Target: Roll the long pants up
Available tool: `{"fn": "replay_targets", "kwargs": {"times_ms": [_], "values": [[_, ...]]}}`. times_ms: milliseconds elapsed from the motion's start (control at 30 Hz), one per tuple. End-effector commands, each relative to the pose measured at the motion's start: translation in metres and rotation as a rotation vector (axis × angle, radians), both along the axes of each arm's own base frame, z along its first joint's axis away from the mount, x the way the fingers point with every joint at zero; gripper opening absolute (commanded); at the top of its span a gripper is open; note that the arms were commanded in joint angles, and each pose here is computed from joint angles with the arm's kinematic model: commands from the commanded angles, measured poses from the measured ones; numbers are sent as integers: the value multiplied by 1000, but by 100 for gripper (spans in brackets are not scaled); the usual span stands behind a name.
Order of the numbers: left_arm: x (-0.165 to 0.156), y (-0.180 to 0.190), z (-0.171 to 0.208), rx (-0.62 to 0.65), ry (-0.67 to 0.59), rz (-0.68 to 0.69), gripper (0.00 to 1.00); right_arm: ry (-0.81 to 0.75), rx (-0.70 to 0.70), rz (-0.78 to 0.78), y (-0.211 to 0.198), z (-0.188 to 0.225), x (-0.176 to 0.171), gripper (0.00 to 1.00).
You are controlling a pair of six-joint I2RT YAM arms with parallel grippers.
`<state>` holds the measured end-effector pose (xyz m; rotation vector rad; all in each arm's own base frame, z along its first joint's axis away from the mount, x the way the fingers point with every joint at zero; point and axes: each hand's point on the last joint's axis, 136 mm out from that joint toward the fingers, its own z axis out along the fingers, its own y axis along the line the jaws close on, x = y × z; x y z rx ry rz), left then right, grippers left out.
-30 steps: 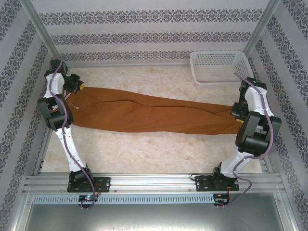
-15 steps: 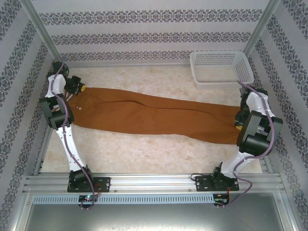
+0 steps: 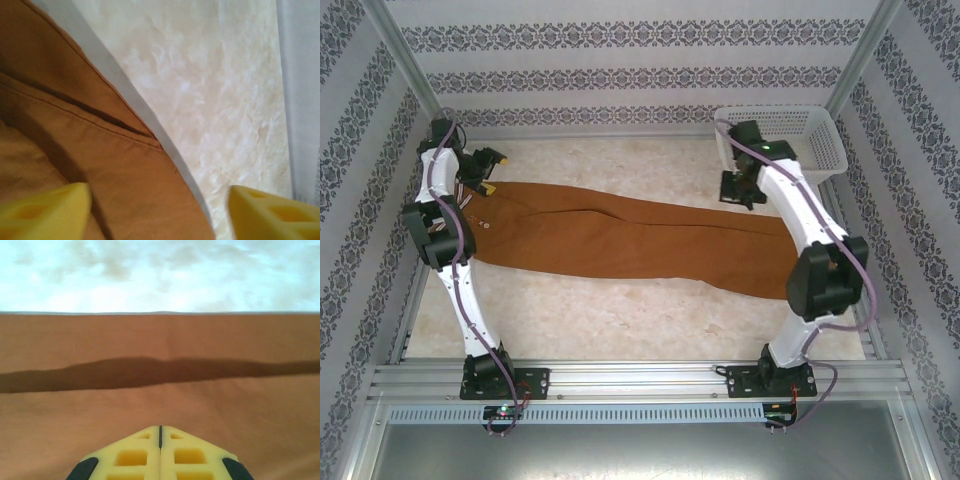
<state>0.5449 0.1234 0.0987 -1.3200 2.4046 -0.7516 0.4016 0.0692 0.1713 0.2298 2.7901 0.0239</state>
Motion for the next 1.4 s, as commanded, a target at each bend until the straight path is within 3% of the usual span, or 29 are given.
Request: {"fn": "replay_targets", "kwargs": {"times_ms": [0, 100, 267, 400, 733, 1000, 1167, 1233, 1300, 1367], "values": [[-12, -2, 12, 24, 41, -31, 90, 76, 59, 63, 39, -28, 7, 6], [-17, 4, 5, 50, 94, -19, 88, 99, 84, 124, 67, -45, 10, 8], [-29, 4, -5, 79, 162, -25, 68, 133, 149, 197, 105, -71, 15, 14], [-42, -1, -23, 75, 224, -46, 65, 147, 174, 225, 120, -80, 26, 38], [-61, -5, -62, 87, 356, -62, 72, 162, 167, 246, 123, -88, 31, 39], [-51, -3, -82, 96, 367, -49, 73, 189, 156, 243, 118, -96, 23, 39], [-41, -7, -97, 63, 357, -28, 44, 214, 124, 231, 104, -99, 12, 38], [-39, -10, -103, 47, 356, -27, 36, 217, 112, 218, 95, -99, 9, 38], [-39, -12, -108, 39, 362, -27, 35, 217, 110, 202, 85, -98, 6, 38], [-38, -14, -110, 36, 363, -28, 25, 218, 93, 181, 72, -95, 3, 38]]}}
